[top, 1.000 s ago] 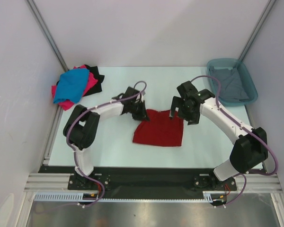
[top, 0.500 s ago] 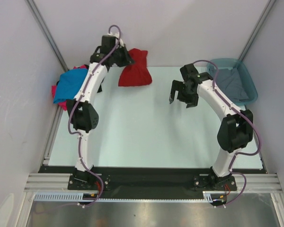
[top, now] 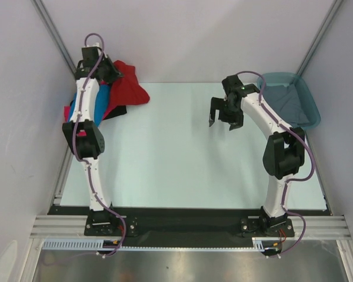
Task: Fold and stack the t-shirts
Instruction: Neatly place the folded tshirt to the corner
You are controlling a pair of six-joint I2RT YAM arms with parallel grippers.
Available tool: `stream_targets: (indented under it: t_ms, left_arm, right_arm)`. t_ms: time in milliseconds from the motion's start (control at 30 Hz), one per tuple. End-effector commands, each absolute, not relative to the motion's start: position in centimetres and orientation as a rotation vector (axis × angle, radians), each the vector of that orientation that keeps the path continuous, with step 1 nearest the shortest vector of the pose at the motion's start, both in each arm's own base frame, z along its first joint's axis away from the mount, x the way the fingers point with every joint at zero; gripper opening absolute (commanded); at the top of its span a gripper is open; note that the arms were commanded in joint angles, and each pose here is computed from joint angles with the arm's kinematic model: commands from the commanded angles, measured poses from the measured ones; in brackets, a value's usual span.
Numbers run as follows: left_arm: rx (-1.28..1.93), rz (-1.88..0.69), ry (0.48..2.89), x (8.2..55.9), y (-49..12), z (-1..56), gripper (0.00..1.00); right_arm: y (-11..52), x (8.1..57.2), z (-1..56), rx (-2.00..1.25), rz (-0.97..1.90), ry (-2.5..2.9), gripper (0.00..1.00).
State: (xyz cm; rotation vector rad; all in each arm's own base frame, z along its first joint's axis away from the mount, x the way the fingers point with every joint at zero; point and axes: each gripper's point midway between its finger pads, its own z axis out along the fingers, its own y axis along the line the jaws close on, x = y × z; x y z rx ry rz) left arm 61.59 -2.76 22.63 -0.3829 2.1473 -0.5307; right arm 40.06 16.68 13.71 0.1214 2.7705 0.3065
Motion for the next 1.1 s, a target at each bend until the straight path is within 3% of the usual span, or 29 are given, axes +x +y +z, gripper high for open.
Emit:
stream_targets:
  t_ms: [0,633,1067]
  left_arm:
    - [-0.345,-0.504,1.923,62.7,-0.1,30.5,0.0]
    - [-0.567,-0.282,1.894,59.6,12.2,30.5,0.0]
    - [-0.681,-0.088,1.901,56.6,16.8,30.0,0.0]
  right_arm:
    - [17.3,40.4,14.6,0.092,0.34,2.759,1.0]
    - [17.7,40.5,14.0,0.041,0.354,2.785,1.0]
    - [18.2,40.7,13.6,0.024,0.384,2.796,1.0]
